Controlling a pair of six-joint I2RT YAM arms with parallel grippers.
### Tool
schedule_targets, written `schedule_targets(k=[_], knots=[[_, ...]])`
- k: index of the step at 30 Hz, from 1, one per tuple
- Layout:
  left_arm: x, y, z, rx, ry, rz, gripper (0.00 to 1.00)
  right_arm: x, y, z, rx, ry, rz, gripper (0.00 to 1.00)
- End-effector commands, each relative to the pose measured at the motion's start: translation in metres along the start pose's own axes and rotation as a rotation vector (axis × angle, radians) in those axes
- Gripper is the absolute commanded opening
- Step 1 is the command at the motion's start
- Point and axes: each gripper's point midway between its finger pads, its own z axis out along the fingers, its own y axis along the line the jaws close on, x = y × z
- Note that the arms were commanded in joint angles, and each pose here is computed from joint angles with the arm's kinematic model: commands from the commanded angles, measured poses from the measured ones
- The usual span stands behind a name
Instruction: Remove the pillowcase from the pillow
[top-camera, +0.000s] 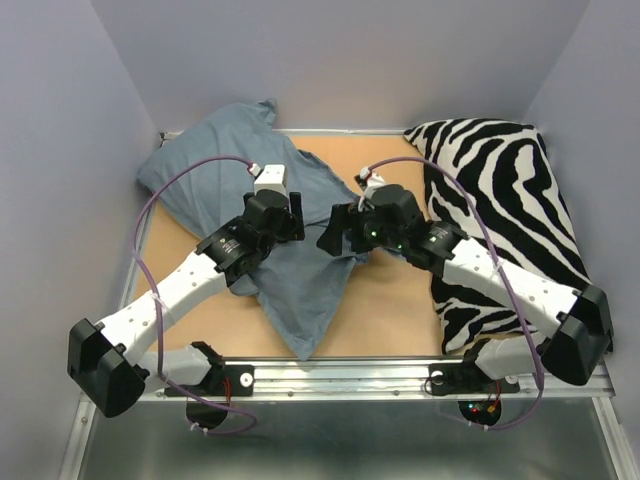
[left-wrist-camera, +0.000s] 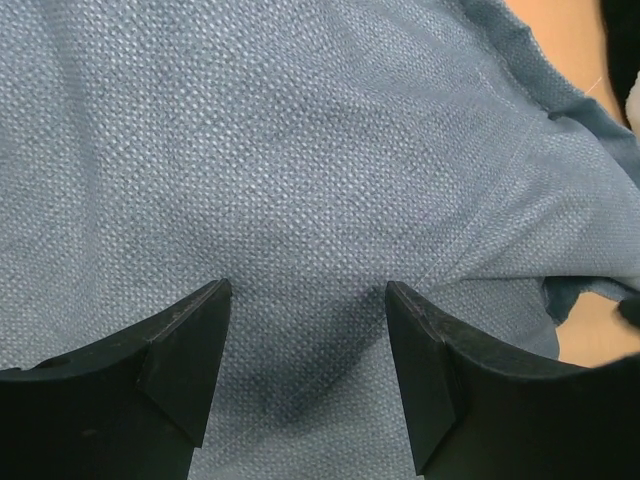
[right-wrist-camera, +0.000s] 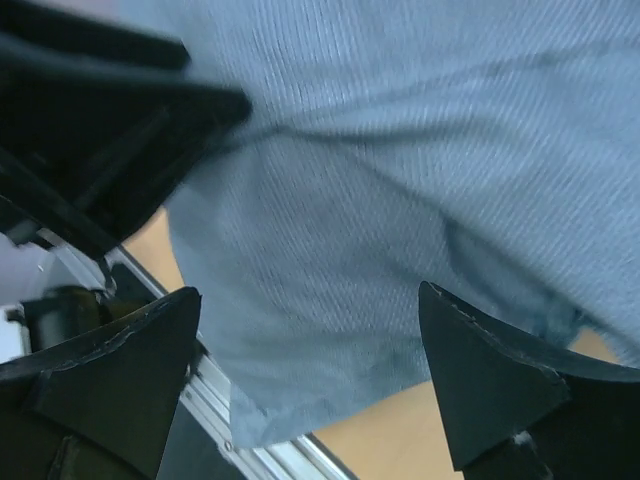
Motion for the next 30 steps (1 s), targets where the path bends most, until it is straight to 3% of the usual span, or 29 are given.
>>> schedule_targets(k=[1, 5, 6, 7, 9, 12, 13, 14, 16, 17, 19, 30], knots=[[-0.013, -0.012, 0.005, 0.035, -0.039, 0.021, 0.74, 0.025, -0.022, 0.016, 0.104, 0.008, 0.028, 0.95], [-0.011, -0.018, 0.015, 0.047, -0.025, 0.047, 0.69, 0.049, -0.027, 0.027, 0.106, 0.039, 0.041, 0.95], [-0.010, -0.018, 0.017, 0.037, -0.018, 0.051, 0.64, 0.052, -0.029, 0.029, 0.111, 0.045, 0.043, 0.95], [-0.009, -0.017, 0.020, 0.026, -0.011, 0.056, 0.51, 0.056, -0.030, 0.032, 0.114, 0.052, 0.042, 0.93], [-0.017, -0.016, 0.020, 0.007, -0.026, 0.052, 0.40, 0.064, -0.037, 0.037, 0.131, 0.056, 0.057, 0.88], [-0.033, -0.016, 0.015, -0.008, -0.057, 0.042, 0.15, 0.070, -0.044, 0.040, 0.147, 0.057, 0.072, 0.75], [-0.038, -0.016, 0.014, -0.013, -0.067, 0.038, 0.10, 0.070, -0.045, 0.039, 0.152, 0.053, 0.074, 0.61], [-0.048, -0.016, 0.009, -0.019, -0.081, 0.036, 0.07, 0.071, -0.046, 0.038, 0.158, 0.050, 0.075, 0.54], [-0.058, -0.011, 0.006, -0.052, -0.104, 0.032, 0.06, 0.070, -0.052, 0.031, 0.180, 0.025, 0.080, 0.38], [-0.068, -0.010, 0.002, -0.061, -0.122, 0.030, 0.00, 0.066, -0.056, 0.027, 0.198, 0.003, 0.083, 0.35], [-0.076, -0.005, 0.000, -0.094, -0.142, 0.031, 0.00, 0.065, -0.058, 0.017, 0.203, -0.023, 0.087, 0.25], [-0.136, 0.034, -0.001, -0.180, -0.257, -0.079, 0.00, 0.114, -0.108, -0.013, 0.330, -0.010, 0.137, 0.13]])
